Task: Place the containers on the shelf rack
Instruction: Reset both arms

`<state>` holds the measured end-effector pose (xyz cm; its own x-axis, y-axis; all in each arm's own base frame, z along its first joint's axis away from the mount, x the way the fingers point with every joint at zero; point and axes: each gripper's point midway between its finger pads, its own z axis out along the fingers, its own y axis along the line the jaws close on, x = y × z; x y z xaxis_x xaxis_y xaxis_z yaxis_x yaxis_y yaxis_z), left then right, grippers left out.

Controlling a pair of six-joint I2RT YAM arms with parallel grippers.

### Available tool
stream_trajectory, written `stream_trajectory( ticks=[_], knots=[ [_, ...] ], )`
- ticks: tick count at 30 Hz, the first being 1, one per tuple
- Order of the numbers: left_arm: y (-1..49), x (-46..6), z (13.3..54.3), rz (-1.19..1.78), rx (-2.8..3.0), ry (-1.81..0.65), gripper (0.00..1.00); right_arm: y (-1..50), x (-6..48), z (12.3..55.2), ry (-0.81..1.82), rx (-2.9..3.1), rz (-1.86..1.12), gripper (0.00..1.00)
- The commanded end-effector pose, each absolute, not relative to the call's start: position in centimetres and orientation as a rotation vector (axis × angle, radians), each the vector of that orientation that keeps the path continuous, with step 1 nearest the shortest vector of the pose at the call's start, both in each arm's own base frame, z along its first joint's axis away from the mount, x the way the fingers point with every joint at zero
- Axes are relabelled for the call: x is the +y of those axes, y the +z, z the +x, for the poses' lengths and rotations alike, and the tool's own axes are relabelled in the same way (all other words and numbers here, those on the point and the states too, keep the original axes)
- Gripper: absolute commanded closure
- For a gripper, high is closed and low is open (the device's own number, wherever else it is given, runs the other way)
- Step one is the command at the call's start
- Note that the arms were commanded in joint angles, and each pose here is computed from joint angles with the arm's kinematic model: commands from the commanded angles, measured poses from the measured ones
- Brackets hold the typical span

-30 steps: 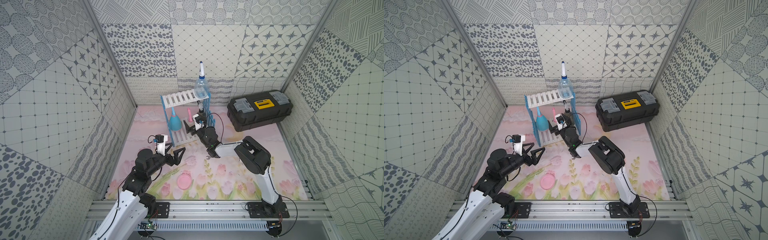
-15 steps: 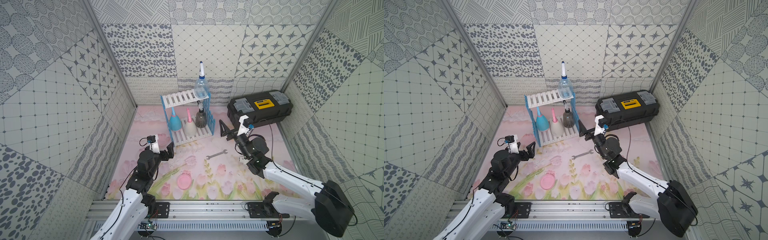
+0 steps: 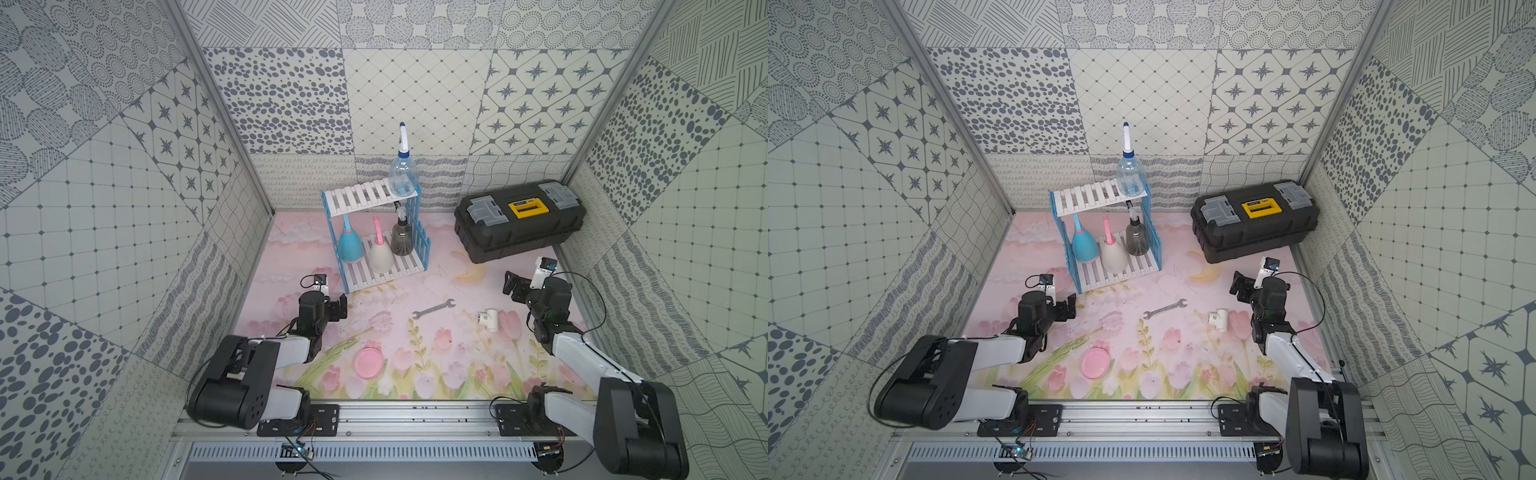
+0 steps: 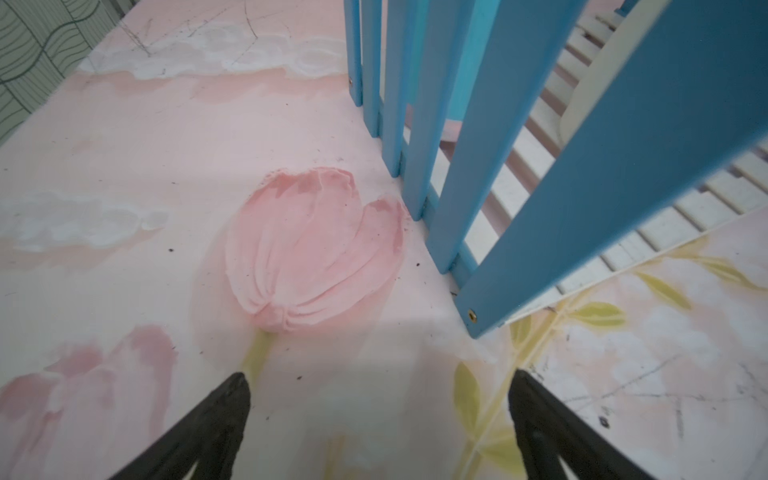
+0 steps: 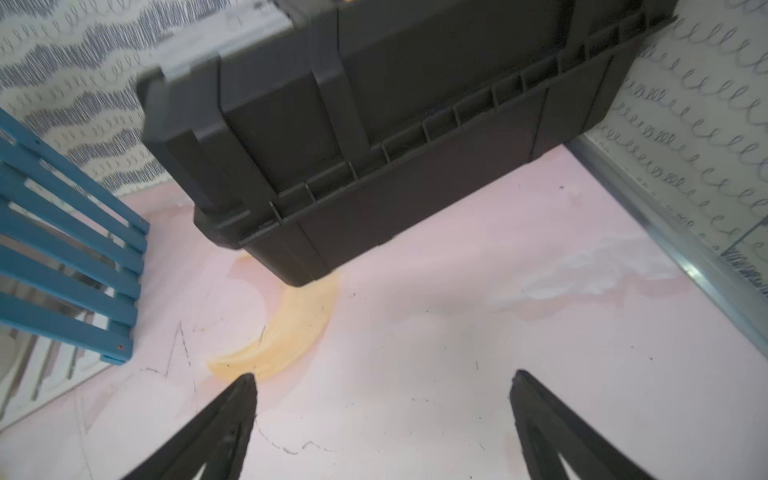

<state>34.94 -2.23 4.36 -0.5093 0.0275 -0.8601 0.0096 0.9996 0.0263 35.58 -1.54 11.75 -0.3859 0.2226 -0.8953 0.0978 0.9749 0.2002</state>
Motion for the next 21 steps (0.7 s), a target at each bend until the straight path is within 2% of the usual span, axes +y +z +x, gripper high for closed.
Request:
stream_trajectory(
  ticks=[1, 4, 6, 8, 12, 21],
  knots=[
    [8.3, -3.4, 38.3, 0.073, 1.915, -0.080, 0.01, 13.8, -0.7, 37.0, 0.137, 1.785, 0.085, 0.03],
    [7.7, -1.3, 39.6, -0.053, 1.988, -0.053, 0.01, 14.0, 0.8, 38.5, 0.191, 1.741, -0.016, 0.03],
    [8.7, -0.9, 39.8, -0.047, 1.917, -0.033, 0.01, 10.8, 1.8, 39.2, 0.211, 1.804, -0.063, 0.03],
    [7.7, -1.3, 39.7, -0.031, 1.970, -0.047, 0.01, 12.2, 1.8, 39.5, 0.188, 1.752, -0.070, 0.03],
    [8.1, -2.3, 39.8, 0.034, 1.955, -0.080, 0.01, 11.1, 1.5, 40.7, 0.107, 1.836, -0.031, 0.03],
    [7.9, -2.5, 39.8, 0.043, 1.967, -0.112, 0.01, 10.8, 1.6, 40.5, 0.098, 1.849, -0.032, 0.03]
  ],
)
